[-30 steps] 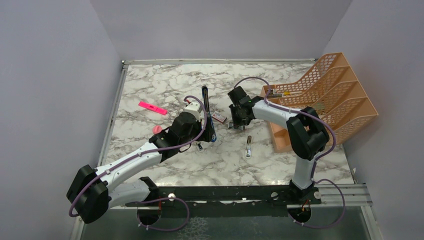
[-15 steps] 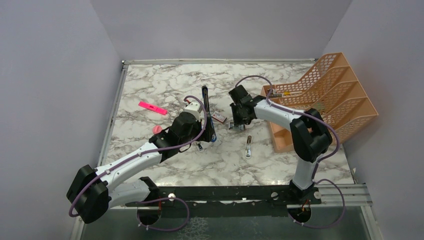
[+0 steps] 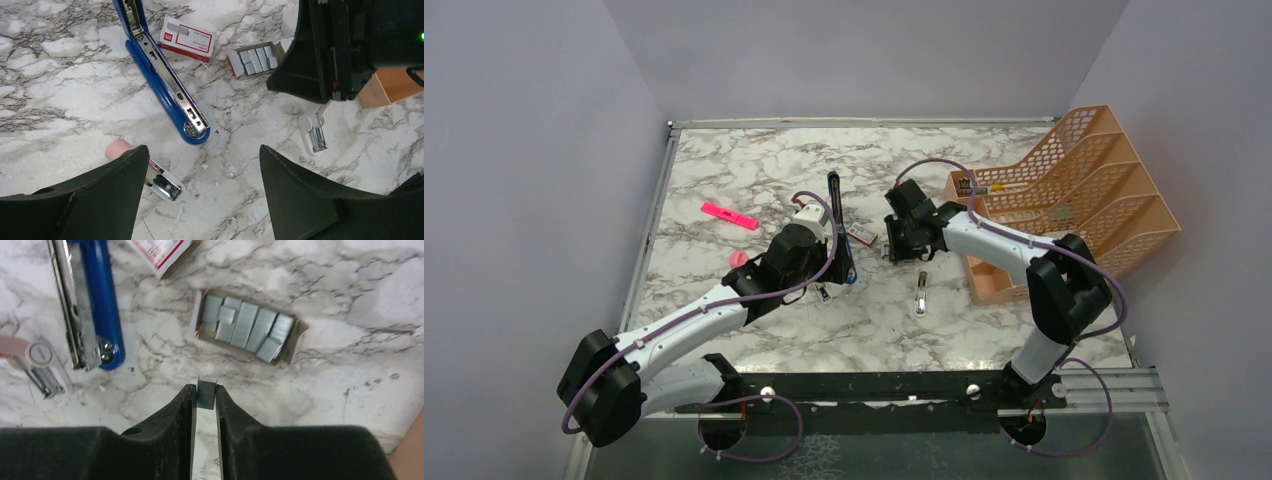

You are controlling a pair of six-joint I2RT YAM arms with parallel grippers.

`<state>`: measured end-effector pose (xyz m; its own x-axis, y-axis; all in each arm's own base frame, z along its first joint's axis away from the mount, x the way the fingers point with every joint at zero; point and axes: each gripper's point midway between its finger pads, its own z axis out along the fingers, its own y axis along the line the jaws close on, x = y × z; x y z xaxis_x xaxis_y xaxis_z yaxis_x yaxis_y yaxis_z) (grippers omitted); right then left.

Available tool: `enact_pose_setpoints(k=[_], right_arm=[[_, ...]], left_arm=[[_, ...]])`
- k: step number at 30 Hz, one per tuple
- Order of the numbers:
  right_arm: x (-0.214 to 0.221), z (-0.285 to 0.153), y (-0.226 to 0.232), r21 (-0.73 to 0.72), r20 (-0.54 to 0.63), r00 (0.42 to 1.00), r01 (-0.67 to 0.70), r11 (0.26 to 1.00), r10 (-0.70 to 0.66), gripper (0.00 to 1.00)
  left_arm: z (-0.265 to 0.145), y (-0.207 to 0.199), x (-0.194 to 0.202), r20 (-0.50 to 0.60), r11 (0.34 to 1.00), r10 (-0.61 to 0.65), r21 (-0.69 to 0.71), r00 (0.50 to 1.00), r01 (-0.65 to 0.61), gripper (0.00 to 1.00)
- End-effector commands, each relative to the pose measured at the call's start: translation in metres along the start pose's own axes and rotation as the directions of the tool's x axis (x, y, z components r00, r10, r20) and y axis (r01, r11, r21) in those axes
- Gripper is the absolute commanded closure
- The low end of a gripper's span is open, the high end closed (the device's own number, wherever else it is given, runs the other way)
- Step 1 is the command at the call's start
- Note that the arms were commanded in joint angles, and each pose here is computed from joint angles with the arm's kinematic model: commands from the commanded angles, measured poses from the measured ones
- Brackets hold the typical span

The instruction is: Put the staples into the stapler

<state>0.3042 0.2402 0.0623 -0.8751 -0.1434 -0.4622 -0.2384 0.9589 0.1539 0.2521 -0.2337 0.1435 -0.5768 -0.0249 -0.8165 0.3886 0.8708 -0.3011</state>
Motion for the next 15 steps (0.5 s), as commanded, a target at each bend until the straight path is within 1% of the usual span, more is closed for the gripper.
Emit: enact_pose_setpoints(k=[1, 9, 15], right_arm=[[0.030, -0.012, 0.023, -0.067, -0.053, 0.998, 0.010, 0.998, -0.014, 0.75], [0.076, -0.006, 0.046, -0.075, -0.135, 0.989, 0.058, 0.996, -0.067, 0.74], [0.085, 0.004, 0.041, -0.025, -0.157, 0.984, 0.084, 0.996, -0.087, 0.71]], left_arm=[[0.000, 0.000, -0.013, 0.041, 1.000, -0.001, -0.014, 0.999, 0.002, 0.18], [-0.001, 0.002, -0.015, 0.050, 1.000, -0.011, -0.027, 0.999, 0.012, 0.18], [-0.002, 0.004, -0.015, 0.053, 0.999, -0.012, -0.032, 0.999, 0.013, 0.18]])
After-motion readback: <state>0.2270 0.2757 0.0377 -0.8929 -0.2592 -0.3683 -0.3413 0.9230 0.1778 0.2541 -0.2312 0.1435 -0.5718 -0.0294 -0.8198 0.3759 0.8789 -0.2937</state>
